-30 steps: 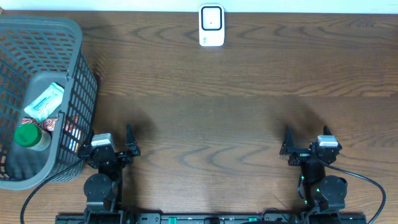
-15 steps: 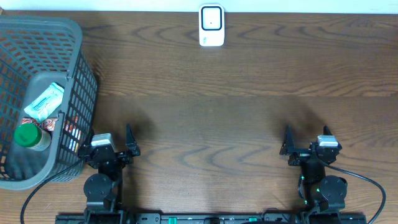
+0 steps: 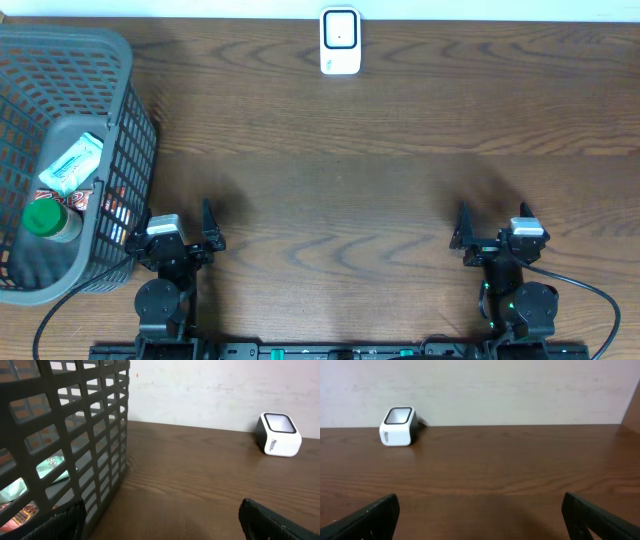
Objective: Scan the item barcode
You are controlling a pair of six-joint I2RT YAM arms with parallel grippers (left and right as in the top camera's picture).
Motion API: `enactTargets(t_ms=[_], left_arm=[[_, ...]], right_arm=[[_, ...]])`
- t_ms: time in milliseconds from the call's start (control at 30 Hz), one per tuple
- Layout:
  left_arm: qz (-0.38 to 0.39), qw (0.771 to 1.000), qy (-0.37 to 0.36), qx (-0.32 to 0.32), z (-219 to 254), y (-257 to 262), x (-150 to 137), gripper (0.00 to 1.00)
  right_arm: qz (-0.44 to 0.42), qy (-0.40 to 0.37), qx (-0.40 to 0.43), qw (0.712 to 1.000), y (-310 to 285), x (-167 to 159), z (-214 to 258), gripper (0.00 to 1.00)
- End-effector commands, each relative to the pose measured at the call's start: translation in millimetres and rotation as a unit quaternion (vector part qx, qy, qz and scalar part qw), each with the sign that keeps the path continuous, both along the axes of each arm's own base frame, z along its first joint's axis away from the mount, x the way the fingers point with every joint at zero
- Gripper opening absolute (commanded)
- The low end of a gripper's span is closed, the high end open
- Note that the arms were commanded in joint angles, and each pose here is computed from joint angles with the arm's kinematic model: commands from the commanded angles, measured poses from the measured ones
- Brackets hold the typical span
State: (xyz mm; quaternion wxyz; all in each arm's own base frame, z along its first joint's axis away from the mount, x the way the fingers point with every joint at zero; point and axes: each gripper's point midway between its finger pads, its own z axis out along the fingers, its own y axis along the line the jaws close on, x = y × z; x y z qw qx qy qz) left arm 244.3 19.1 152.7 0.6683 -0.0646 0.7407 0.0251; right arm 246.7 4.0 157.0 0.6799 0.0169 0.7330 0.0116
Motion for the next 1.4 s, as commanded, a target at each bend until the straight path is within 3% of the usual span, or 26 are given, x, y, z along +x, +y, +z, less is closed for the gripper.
enactTargets(t_ms=[0,1367], left_arm=[[0.017,0.999,0.030,0.010,-17.6,6.3,-1.7,0.98],[0.016,0.999,0.032,0.026,-17.5,6.5,-1.8,0.98]], right_arm=[[0.002,0.004,0.006,1.000,1.2,0.0,-2.0,0.99],[0.002,0.004,0.006,1.000,1.2,0.0,-2.0,0.99]])
